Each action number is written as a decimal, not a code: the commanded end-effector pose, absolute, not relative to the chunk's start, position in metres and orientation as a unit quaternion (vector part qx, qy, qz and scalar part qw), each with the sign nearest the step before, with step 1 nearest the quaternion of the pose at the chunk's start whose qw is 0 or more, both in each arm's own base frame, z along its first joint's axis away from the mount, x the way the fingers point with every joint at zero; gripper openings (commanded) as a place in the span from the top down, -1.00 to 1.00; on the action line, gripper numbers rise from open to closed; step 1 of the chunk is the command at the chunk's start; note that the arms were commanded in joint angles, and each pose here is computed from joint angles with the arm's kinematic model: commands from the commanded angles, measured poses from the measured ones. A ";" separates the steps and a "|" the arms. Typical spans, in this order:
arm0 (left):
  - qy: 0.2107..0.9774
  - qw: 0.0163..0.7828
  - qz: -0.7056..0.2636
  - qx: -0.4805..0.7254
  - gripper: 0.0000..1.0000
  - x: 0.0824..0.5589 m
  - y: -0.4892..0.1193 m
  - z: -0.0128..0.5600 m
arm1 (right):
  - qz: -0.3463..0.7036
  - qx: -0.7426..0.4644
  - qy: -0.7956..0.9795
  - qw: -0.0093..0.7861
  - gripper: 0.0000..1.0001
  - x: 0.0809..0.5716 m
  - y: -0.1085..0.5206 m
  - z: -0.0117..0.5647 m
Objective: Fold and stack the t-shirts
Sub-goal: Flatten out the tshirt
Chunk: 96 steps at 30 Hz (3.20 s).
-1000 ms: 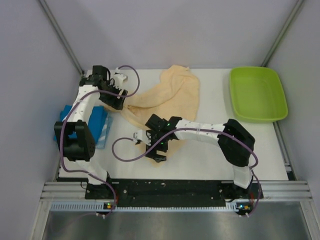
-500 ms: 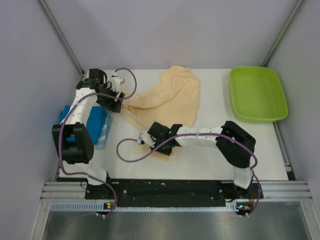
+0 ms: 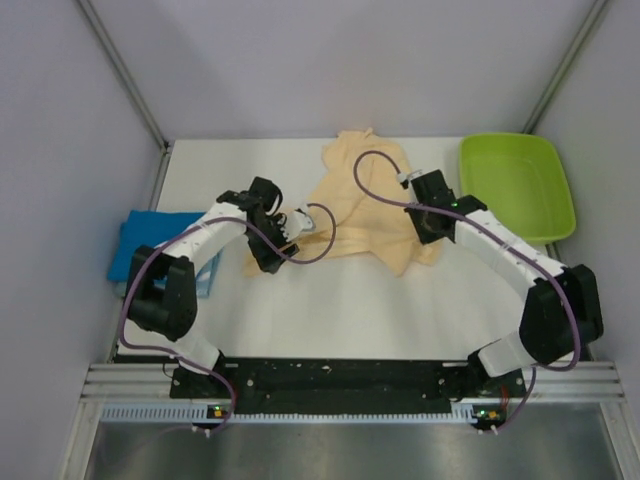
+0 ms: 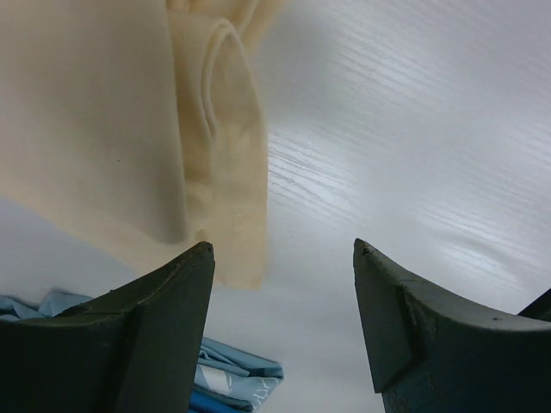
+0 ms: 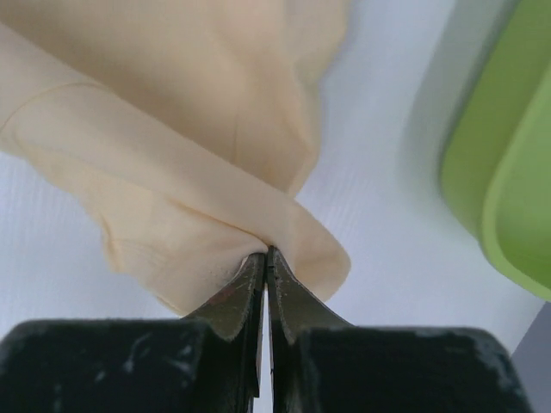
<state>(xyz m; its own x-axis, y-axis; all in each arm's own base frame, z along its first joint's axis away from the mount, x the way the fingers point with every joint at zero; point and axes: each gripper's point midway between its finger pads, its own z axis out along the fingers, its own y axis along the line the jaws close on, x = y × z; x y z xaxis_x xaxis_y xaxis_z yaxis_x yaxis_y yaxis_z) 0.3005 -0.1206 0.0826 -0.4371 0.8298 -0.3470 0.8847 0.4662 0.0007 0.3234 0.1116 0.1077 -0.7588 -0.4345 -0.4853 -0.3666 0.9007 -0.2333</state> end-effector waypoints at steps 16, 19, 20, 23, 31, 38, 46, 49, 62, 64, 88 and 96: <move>0.825 0.074 -0.012 0.560 -0.55 0.263 -0.096 0.028 | -0.036 -0.163 0.903 0.396 1.00 0.348 0.099 0.210; 0.841 0.077 0.062 0.531 -0.30 0.279 -0.076 0.016 | -0.037 -0.162 0.897 0.410 1.00 0.351 0.098 0.222; 0.847 0.077 0.076 0.521 0.18 0.285 -0.074 0.013 | -0.041 -0.161 0.895 0.414 1.00 0.351 0.096 0.226; 0.873 0.079 0.086 0.474 1.00 0.299 -0.075 0.024 | -0.052 -0.154 0.882 0.442 1.00 0.352 0.090 0.251; 0.876 0.289 -0.111 0.369 1.00 0.324 -0.086 0.227 | -0.065 -0.104 0.801 0.586 1.00 0.327 0.061 0.390; 0.830 0.447 -0.024 0.332 1.00 0.287 -0.054 0.342 | -0.012 -0.086 0.710 0.698 1.00 0.259 0.046 0.488; 0.801 0.546 0.067 0.236 1.00 0.277 -0.016 0.440 | 0.037 -0.105 0.660 0.743 1.00 0.228 0.053 0.537; 0.793 0.561 0.062 0.229 1.00 0.298 -0.020 0.447 | 0.017 -0.128 0.680 0.722 1.00 0.265 0.066 0.527; 0.718 0.680 0.141 0.051 1.00 0.483 0.014 0.516 | -0.026 -0.091 0.649 0.755 1.00 0.483 0.062 0.564; 0.693 0.704 0.152 0.037 1.00 0.495 0.017 0.535 | -0.016 -0.070 0.618 0.783 1.00 0.493 0.055 0.590; 0.787 0.570 0.169 0.166 1.00 0.425 0.024 0.394 | -0.074 -0.198 0.758 0.618 1.00 0.323 0.030 0.437; 0.891 0.375 0.015 0.256 1.00 0.353 -0.018 0.213 | 0.127 -0.394 0.756 0.507 1.00 0.294 0.176 0.311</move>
